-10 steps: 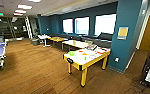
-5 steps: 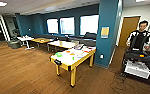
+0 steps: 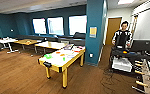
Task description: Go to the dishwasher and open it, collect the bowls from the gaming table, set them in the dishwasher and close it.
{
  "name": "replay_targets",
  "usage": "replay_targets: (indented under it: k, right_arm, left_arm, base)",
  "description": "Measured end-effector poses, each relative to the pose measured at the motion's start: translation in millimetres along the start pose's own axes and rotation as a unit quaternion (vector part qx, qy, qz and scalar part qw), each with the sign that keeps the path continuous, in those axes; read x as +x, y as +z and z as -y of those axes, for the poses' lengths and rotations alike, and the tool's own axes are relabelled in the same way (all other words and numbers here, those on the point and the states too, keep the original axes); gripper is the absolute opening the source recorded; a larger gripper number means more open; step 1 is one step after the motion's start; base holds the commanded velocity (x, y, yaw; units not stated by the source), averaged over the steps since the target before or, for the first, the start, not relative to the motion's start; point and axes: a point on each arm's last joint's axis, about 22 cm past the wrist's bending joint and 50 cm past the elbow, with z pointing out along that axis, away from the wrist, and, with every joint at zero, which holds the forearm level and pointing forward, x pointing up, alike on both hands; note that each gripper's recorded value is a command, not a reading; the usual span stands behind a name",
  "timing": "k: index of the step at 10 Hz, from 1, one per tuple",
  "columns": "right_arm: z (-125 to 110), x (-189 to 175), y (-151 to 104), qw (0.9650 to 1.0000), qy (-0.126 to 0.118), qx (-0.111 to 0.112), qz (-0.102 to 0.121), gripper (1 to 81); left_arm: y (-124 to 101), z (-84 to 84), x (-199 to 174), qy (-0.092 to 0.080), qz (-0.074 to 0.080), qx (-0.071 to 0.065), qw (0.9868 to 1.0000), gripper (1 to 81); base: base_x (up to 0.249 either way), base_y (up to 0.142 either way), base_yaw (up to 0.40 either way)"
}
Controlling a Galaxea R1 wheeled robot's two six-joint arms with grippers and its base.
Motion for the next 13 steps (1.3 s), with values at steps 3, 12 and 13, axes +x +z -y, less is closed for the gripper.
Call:
replay_targets:
  k: [3,12,13]
  right_arm:
    - [6.5,-1.1,1.5,1.0,0.001,0.004,0.0,81.1]
    - [4.9,4.8,2.0,1.0,0.0,0.003,-0.003,81.1]
    - [4.9,4.8,2.0,1.0,0.0,0.003,-0.003,81.1]
  left_arm:
    - [0.0,0.0,0.6,0.0,-0.001,0.0,1.0,81.1]
    - [0.0,-0.1,-0.2,0.0,-0.001,0.0,1.0,81.1]
    - [0.0,-0.1,-0.2,0.0,-0.001,0.0,1.0,81.1]
  base:
    - [0.0,0.0,-0.036]
    - [0.0,0.0,0.0]
    - [0.0,0.0,0.0]
